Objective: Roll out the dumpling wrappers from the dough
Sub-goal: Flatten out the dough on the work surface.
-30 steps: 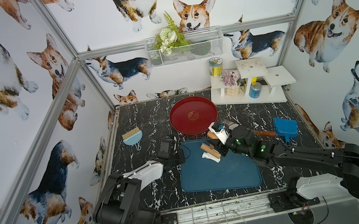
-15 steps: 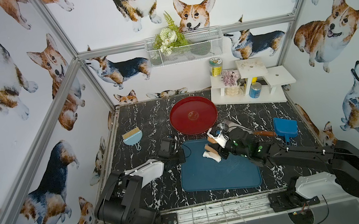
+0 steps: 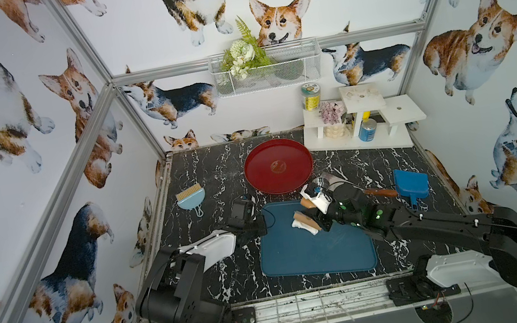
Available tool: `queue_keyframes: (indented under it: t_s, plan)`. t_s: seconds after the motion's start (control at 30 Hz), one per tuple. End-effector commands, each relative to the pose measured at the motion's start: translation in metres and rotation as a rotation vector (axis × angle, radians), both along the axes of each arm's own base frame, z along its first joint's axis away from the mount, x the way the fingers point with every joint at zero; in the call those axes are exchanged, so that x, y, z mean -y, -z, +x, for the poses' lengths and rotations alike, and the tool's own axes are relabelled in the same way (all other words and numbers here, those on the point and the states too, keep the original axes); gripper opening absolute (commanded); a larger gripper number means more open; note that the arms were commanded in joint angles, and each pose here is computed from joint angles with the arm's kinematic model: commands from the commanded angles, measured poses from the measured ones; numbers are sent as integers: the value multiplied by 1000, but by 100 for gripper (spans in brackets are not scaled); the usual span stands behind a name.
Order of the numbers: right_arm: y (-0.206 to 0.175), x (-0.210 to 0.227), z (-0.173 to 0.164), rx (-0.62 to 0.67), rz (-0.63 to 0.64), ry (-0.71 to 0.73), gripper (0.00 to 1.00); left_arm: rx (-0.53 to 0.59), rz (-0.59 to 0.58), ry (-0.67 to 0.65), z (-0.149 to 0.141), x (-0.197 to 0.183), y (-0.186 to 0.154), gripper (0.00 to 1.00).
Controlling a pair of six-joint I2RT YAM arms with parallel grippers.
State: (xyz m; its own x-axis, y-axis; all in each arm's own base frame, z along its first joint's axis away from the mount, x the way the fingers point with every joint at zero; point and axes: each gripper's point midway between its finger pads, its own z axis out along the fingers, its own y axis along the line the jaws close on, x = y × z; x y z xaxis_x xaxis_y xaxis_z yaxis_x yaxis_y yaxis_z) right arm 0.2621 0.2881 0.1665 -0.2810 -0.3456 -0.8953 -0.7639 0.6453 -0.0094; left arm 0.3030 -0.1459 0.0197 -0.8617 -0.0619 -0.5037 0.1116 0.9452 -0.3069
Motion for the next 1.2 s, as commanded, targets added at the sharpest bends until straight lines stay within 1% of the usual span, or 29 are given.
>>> queue_keyframes:
  t_s: [0.0,0.1,0.2,0.37,0.53,0.7,1.17]
  plan:
    - [13,2,-2,-63,-16,21,0,16,42,7,3,-5,1,0]
    - [29,8,3,-77,-58,62,0,14,43,9,3,-5,2,0]
    - [41,9,2,-110,-79,64,0,18,47,6,3,-7,2,0]
    - [56,4,-13,-199,-70,10,0,14,52,-4,4,-9,4,0]
    - [79,9,-28,-302,-99,-3,0,15,55,-17,5,-11,4,0]
    - [93,13,-45,-389,-76,-11,0,17,54,-22,6,-13,4,0]
    - [119,21,-59,-484,-98,6,0,16,51,-23,6,-13,4,0]
